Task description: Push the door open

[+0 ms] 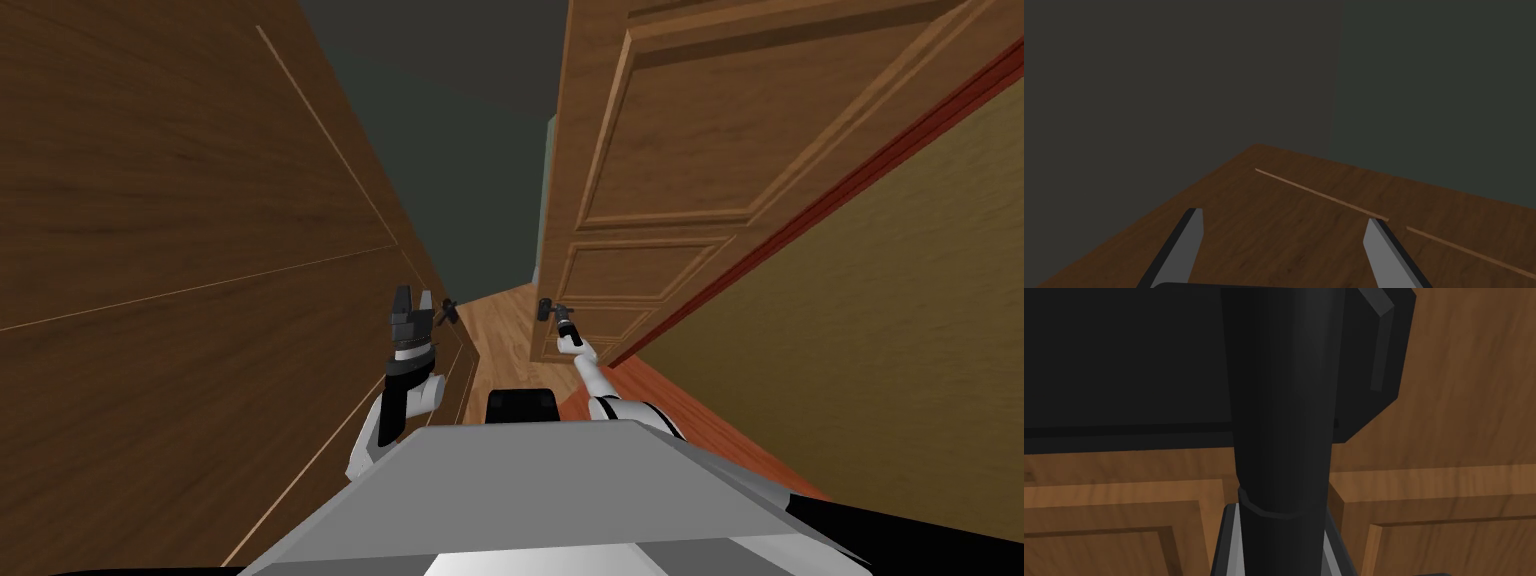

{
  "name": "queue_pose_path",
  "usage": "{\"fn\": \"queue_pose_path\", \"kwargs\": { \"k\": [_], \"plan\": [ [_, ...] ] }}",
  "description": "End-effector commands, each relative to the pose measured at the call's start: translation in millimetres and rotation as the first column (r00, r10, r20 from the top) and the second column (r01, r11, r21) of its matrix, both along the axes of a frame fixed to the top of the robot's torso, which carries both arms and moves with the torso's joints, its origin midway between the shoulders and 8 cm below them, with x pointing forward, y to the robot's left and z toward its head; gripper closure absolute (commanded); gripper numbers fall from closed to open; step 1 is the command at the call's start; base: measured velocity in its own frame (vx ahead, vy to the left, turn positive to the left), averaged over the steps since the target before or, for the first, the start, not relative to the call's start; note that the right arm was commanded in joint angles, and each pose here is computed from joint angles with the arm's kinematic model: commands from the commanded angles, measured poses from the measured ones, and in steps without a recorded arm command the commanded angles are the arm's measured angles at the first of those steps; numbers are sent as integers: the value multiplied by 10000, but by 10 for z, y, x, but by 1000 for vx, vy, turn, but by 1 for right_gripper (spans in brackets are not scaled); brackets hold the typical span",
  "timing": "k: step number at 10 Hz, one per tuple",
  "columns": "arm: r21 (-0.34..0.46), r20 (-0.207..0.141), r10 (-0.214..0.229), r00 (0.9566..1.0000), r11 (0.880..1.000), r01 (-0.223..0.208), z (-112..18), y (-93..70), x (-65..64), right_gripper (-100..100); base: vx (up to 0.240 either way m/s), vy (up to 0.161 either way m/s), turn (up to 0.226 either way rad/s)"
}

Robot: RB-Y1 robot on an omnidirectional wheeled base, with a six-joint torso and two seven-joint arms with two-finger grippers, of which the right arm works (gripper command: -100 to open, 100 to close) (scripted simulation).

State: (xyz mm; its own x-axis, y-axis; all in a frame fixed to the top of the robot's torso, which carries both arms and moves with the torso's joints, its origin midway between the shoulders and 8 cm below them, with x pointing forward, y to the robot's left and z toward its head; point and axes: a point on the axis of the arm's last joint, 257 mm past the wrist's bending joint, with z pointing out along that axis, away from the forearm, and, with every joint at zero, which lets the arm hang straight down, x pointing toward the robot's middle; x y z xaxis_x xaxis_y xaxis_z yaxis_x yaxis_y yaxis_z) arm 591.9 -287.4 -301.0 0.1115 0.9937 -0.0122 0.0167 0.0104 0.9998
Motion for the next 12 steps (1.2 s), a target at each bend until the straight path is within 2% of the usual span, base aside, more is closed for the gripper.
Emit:
{"fn": "queue_pose_path", "kwargs": {
  "k": [1, 4, 6, 7, 12],
  "plan": [
    [-243, 233, -321, 9992, 9992, 327, 132, -217, 30, 100, 190, -57, -21],
    [-364, 294, -585, 9979, 9976, 595, 168, -347, 32, 100, 188, -25, -75],
    [-364, 294, -585, 9979, 9976, 595, 168, -347, 32, 100, 82, -34, -11],
    [-432, 335, -778, 9964, 9959, 792, 191, -432, 32, 100, 109, -27, -106],
    [-522, 406, -1184, 9921, 9914, 1204, 228, -588, 25, 100, 116, -13, -70]
  ]
}}
